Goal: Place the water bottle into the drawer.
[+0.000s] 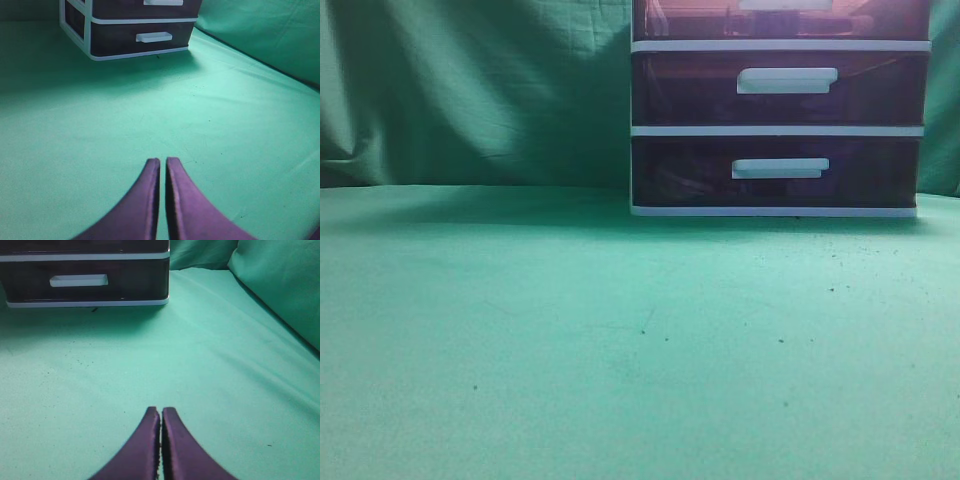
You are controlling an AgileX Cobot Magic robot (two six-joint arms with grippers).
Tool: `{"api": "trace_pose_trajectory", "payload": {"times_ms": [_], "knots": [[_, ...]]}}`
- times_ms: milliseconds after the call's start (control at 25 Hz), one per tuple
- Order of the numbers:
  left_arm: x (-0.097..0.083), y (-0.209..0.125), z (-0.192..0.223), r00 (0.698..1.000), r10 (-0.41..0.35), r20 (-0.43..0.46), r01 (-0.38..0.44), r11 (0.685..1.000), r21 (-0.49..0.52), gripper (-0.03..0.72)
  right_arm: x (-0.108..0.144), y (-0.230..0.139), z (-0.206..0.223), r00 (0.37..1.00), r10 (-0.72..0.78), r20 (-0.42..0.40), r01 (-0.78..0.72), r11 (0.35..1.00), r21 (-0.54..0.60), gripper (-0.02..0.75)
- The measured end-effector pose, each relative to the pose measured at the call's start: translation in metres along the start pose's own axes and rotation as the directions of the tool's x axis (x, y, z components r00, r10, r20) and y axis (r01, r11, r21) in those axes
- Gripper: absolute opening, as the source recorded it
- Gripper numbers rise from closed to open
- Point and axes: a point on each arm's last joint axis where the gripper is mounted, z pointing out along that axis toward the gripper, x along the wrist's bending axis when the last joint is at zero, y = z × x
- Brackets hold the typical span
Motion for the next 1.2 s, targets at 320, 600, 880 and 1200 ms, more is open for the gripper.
{"api": "trace_pose_trajectory", "payload": {"times_ms": [320, 600, 880, 1200], "knots": [[0.0, 0.0, 0.0, 1.0, 0.0, 0.0, 0.0, 1.0, 0.0, 0.0, 0.0, 0.0, 0.0, 1.0, 0.001, 0.0, -0.001, 1.0, 0.0, 0.0], [0.008, -0.001, 0.003, 0.979, 0.07, -0.192, -0.086, 0.993, -0.077, 0.0, 0.0, 0.0, 0.0, 1.0, 0.001, 0.0, -0.001, 1.0, 0.0, 0.0], [0.028, -0.031, 0.021, 0.872, 0.046, -0.488, -0.136, 0.979, -0.151, 0.0, 0.0, 0.0, 0.0, 1.0, 0.002, 0.0, -0.002, 1.0, 0.0, 0.0], [0.042, -0.058, 0.026, 0.793, 0.003, -0.609, -0.08, 0.992, -0.1, 0.0, 0.0, 0.0, 0.0, 1.0, 0.002, 0.0, -0.002, 1.0, 0.0, 0.0]]}}
